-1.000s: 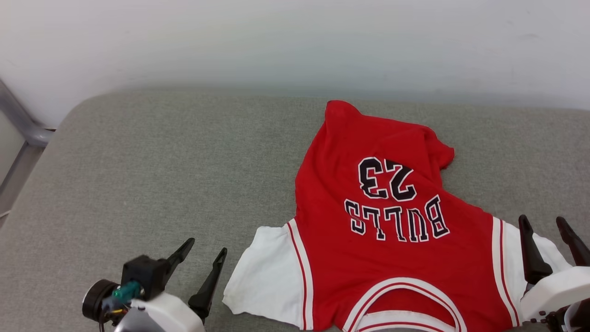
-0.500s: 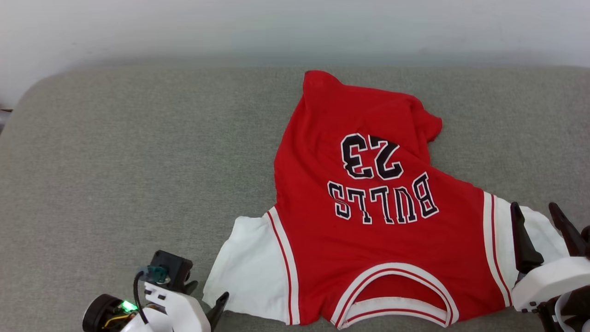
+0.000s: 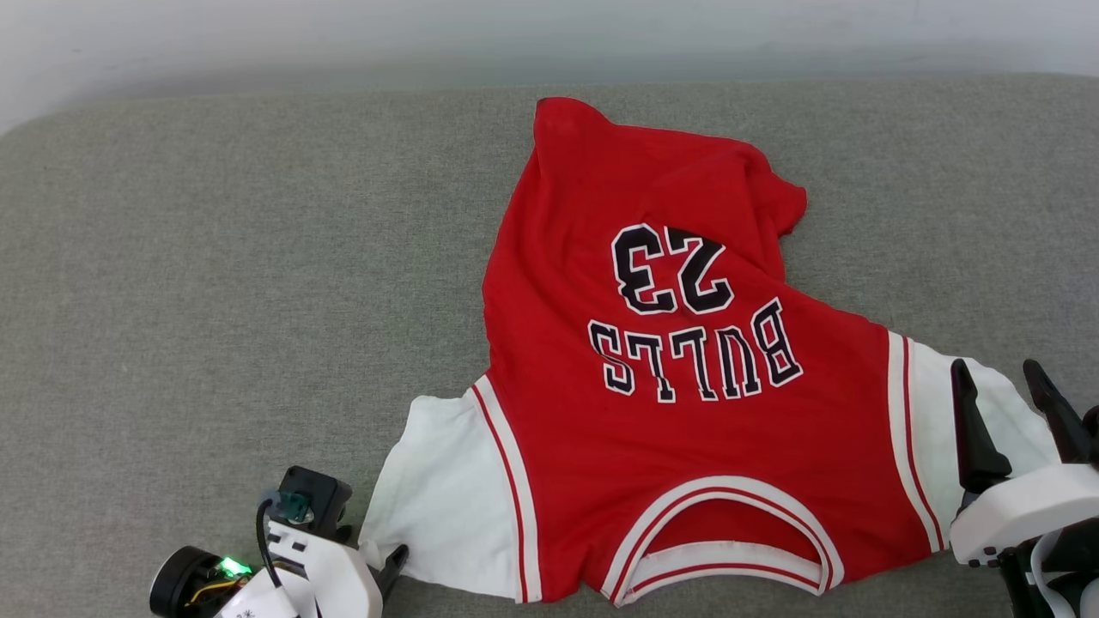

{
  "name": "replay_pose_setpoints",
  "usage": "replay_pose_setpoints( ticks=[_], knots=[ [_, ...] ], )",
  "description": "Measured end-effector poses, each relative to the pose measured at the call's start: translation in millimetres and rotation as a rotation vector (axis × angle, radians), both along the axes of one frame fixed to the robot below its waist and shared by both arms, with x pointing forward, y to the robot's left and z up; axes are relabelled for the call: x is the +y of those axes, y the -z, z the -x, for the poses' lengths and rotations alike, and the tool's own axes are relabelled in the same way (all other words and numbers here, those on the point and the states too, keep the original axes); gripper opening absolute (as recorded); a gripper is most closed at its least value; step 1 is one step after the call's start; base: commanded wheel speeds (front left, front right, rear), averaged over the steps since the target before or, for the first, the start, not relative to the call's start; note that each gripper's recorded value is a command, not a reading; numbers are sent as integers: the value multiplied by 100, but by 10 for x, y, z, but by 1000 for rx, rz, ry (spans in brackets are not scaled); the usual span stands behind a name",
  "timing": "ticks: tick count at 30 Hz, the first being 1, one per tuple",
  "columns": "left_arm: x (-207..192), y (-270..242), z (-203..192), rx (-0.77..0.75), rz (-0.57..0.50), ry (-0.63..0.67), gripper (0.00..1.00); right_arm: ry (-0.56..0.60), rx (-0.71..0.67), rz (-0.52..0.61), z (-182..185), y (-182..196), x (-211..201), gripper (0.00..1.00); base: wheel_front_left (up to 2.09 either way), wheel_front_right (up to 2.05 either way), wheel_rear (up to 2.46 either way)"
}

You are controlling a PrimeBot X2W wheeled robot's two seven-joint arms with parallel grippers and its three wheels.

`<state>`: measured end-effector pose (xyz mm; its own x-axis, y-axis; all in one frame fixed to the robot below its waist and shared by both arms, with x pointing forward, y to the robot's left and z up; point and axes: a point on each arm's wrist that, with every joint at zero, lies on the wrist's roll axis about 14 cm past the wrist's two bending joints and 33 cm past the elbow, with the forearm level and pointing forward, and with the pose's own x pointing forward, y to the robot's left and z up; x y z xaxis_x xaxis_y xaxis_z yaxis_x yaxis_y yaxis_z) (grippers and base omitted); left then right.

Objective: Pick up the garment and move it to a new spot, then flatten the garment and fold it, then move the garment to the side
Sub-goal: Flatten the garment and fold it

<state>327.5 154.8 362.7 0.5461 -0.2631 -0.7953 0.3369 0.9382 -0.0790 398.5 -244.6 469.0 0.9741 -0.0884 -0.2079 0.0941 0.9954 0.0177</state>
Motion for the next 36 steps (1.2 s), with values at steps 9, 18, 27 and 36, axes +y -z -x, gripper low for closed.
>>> replay_pose_setpoints(
  ticks=[9,18,27,36],
  knots=[
    [-54,11,61,27,50,-25,0,-10,-11,14,7,-79,5,100,0,0,0],
    [149,-572,-133,-207,88,-134,0,-72,192,63,181,152,0,100,0,0,0],
    [220,-973,-201,-314,114,-154,0,-50,599,139,478,612,-286,100,0,0,0],
    [158,-1008,-222,-315,132,-143,0,-35,822,177,452,763,-491,100,0,0,0]
  ],
)
